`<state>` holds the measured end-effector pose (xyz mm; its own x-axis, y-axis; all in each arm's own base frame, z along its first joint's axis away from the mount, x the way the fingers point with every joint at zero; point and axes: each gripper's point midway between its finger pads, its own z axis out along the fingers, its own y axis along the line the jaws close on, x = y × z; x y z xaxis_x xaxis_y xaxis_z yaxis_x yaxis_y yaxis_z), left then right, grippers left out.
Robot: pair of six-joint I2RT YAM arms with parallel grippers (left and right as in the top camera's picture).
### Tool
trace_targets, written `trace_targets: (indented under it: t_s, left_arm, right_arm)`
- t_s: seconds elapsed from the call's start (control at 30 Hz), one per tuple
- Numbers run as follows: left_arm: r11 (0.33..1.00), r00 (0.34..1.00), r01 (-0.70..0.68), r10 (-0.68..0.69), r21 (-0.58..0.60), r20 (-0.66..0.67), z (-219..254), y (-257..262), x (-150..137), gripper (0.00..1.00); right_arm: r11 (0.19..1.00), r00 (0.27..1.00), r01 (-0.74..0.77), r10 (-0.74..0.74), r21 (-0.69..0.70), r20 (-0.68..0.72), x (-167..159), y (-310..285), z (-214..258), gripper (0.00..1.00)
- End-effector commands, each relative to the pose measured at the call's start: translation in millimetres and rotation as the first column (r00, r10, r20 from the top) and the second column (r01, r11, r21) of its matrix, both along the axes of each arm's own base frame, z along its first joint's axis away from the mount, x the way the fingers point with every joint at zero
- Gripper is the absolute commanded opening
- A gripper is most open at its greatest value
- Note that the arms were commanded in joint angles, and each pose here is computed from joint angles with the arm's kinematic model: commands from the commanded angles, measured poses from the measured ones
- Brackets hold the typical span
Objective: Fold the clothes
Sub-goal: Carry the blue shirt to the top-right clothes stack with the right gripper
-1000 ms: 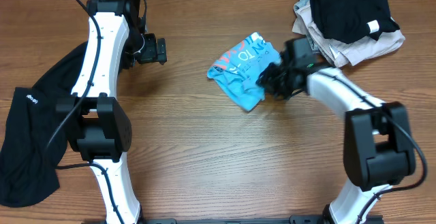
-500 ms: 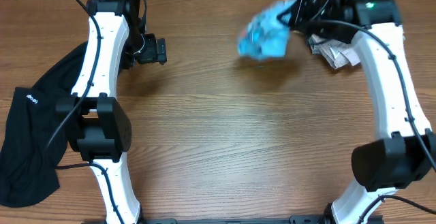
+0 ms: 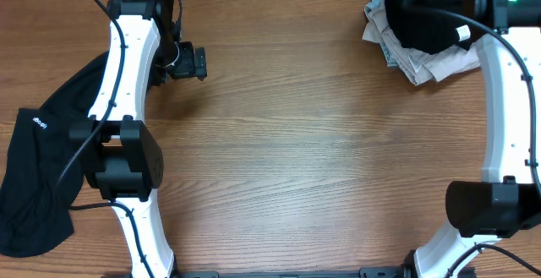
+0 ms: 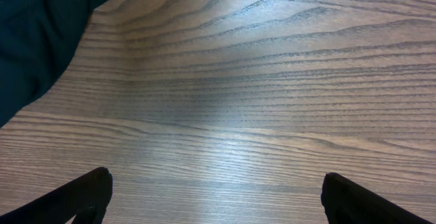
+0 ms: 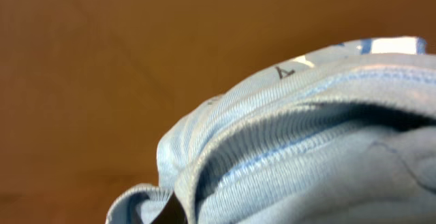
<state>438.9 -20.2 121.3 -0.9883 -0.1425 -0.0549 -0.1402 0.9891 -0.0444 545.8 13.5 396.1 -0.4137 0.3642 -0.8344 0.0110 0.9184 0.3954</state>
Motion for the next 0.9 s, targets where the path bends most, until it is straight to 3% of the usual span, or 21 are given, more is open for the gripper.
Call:
trace_targets:
  t_s: [0.0,0.17,0.3,0.47,0.57,0.67,0.87]
  left_arm:
    - [1.0,1.0,0.026,-0.026,-0.006,-0.006,-3,-4,0,1.0]
    - [1.0,1.0,0.026,-0.026,-0.006,0.005,-3,-4,2,1.0]
    - [1.0,0.999,0.026,-0.026,-0.007,0.018,-2,-5,6,1.0]
    - [1.0,0.999,0.026,-0.026,-0.008,0.038,-2,-5,10,1.0]
    - [1.0,0.999,0.026,-0.026,-0.008,0.042,-2,-5,12,1.0]
    - [1.0,0.999,0.026,-0.026,-0.008,0.042,-2,-5,11,1.0]
    - [1.0,0.999,0.026,-0.026,-0.007,0.039,-2,-5,11,1.0]
  right_arm:
    - [0.996,0.995,0.088,-0.086,-0.033,0.059,16,-31,8,0.04]
    - [0.987,0.988,0.156,-0.155,-0.037,0.016,45,-75,-35,0.04]
    - [0.978,0.97,0.207,-0.21,-0.037,-0.123,56,-112,-101,0.04]
    - [0.966,0.879,0.255,-0.25,-0.043,-0.405,34,-143,-196,0.04]
    - [0.96,0.804,0.278,-0.256,-0.041,-0.537,12,-156,-236,0.11]
    - [0.964,0.769,0.265,-0.213,-0.002,-0.603,-5,-157,-247,0.18]
    - [0.983,0.816,0.164,-0.086,0.086,-0.571,-23,-135,-203,0.41]
